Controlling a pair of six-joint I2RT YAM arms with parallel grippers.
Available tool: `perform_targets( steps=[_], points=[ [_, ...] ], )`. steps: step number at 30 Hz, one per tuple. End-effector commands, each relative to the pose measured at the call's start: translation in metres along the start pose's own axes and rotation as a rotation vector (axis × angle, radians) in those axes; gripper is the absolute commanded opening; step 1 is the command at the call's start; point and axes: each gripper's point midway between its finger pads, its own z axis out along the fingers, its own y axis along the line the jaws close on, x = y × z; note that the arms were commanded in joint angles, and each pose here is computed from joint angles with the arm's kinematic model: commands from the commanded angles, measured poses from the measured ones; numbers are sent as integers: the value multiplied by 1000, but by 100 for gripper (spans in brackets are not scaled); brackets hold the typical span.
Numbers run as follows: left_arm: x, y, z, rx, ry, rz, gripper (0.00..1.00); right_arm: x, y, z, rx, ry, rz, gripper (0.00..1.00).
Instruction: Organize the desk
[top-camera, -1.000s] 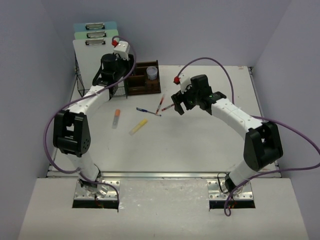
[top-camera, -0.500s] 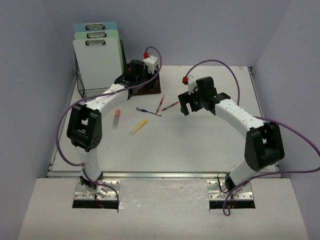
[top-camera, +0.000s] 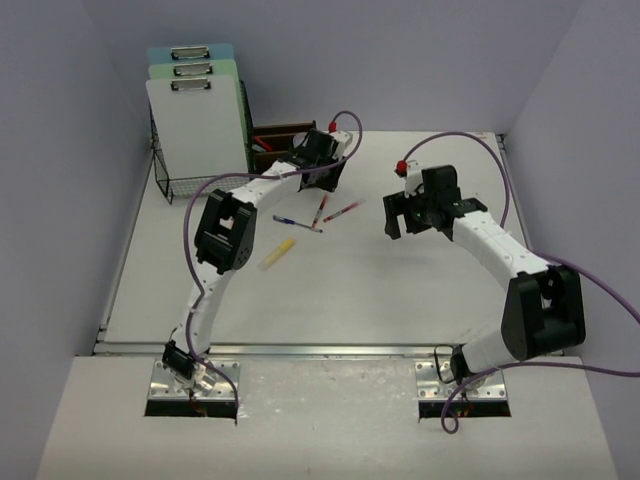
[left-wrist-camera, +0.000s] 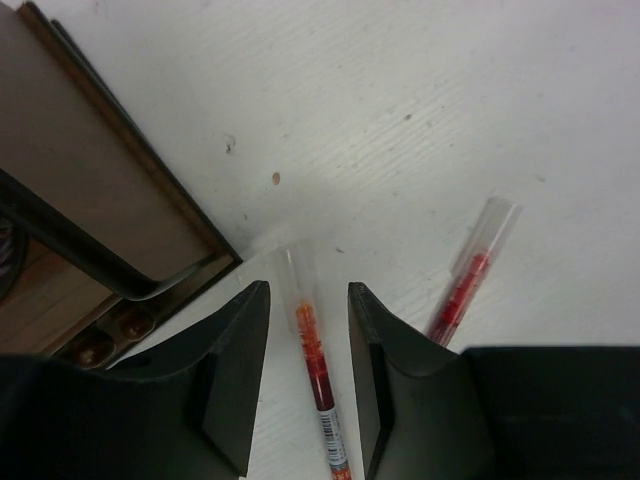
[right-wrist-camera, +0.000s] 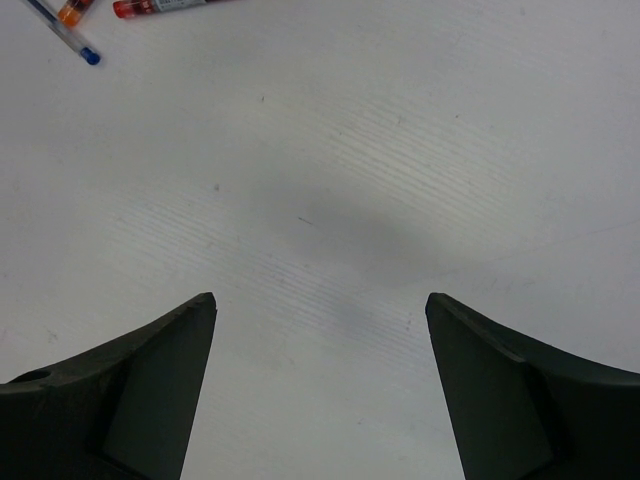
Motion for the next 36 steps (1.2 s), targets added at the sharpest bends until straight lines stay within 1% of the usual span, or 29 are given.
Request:
perform_targets(
  steps=[1, 6, 14, 21, 23, 24, 25, 27, 32, 33, 36],
  points=[
    [-6, 17, 4, -88, -9, -4, 35, -8, 4, -10, -20, -54, 19, 86],
    [3, 21, 13, -107, 6, 2, 36, -5, 7, -12, -31, -51, 31, 86],
    [33, 8, 28, -32, 81, 11, 35, -9, 7, -16, -31, -64, 21, 84],
    [58, -10, 33, 54, 162, 52, 30, -9, 8, -16, -40, -62, 23, 80],
    [61, -14, 30, 72, 179, 54, 25, -9, 9, -16, -44, -62, 21, 79],
    [60, -15, 29, 74, 177, 53, 22, -9, 9, -16, -44, -61, 21, 79],
    [56, -16, 26, 76, 169, 52, 17, -10, 9, -16, -46, -61, 24, 78],
    [49, -15, 21, 77, 148, 53, 12, -11, 10, -17, -48, -65, 25, 78],
    [9, -17, 1, 80, 39, 36, 5, -12, 13, -19, -63, -65, 29, 77],
    [-4, -18, -5, 86, 8, 32, 0, -12, 13, -19, -64, -65, 29, 77],
    [-32, -22, -20, 102, -66, 22, 0, -15, 13, -22, -63, -73, 27, 77]
  ],
)
